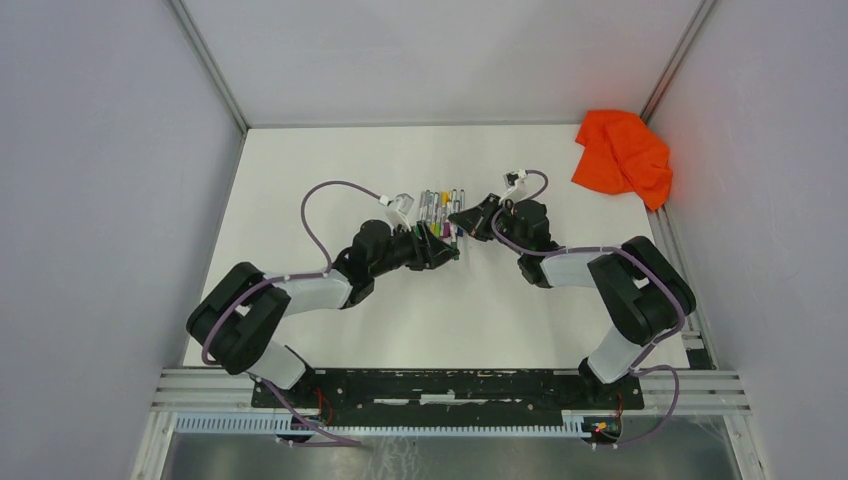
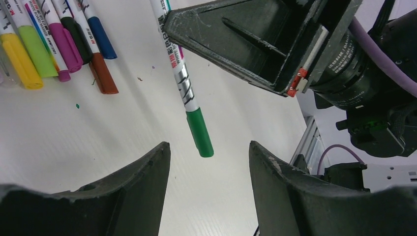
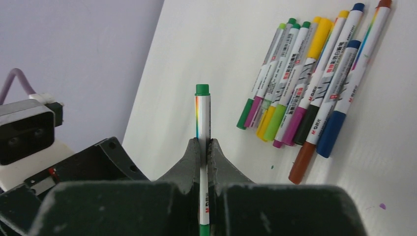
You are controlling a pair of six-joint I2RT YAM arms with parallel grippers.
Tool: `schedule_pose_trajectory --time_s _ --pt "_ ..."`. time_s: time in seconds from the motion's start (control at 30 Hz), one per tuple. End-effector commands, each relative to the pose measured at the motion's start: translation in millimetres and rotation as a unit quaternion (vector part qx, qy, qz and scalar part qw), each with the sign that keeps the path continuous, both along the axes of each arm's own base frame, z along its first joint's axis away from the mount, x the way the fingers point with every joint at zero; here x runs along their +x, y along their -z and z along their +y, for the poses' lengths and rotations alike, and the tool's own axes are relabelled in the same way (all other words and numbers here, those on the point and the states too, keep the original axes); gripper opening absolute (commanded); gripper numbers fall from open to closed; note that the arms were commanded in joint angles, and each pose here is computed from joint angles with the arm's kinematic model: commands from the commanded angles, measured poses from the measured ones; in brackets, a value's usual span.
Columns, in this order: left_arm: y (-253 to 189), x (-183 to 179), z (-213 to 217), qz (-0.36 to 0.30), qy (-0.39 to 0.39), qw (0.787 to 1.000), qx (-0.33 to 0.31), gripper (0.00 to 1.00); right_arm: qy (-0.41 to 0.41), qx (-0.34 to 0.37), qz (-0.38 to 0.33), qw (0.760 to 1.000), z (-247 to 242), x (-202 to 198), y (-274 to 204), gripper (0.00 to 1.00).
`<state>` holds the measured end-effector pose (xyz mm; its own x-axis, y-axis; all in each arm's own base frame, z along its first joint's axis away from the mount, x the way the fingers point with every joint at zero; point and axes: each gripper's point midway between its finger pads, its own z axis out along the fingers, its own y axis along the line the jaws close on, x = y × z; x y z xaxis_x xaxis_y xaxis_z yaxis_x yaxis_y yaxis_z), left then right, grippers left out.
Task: Open the pen caps
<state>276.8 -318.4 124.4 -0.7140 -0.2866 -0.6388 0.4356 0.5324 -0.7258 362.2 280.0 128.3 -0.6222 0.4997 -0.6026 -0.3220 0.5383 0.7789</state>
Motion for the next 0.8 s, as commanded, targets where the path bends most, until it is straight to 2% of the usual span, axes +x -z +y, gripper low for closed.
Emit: schedule_pose_trajectory --time_s 0.0,0.23,0.5,0.77 --pt "-6.8 2.3 -7.5 0.003 0.002 1.0 -0.023 0.65 -0.018 0.045 -0.036 0.998 6.8 -2.6 -30.0 0.0" --pt "6.2 5.0 -14.3 0.018 0.013 1.0 -0.011 0.61 -0.039 0.051 -0.035 0.997 12.9 -6.3 -33.5 0.0" --pt "-1.9 11.1 -21.1 0.009 0.019 1.0 -0.017 0.6 -0.055 0.054 -0.025 0.997 15.2 -13.2 -29.9 0.0" --pt "-3.3 7.1 -24.1 0.007 0.035 0.999 -0.022 0.49 -0.059 0.079 -0.015 0.995 17.5 -16.0 -29.1 0.0"
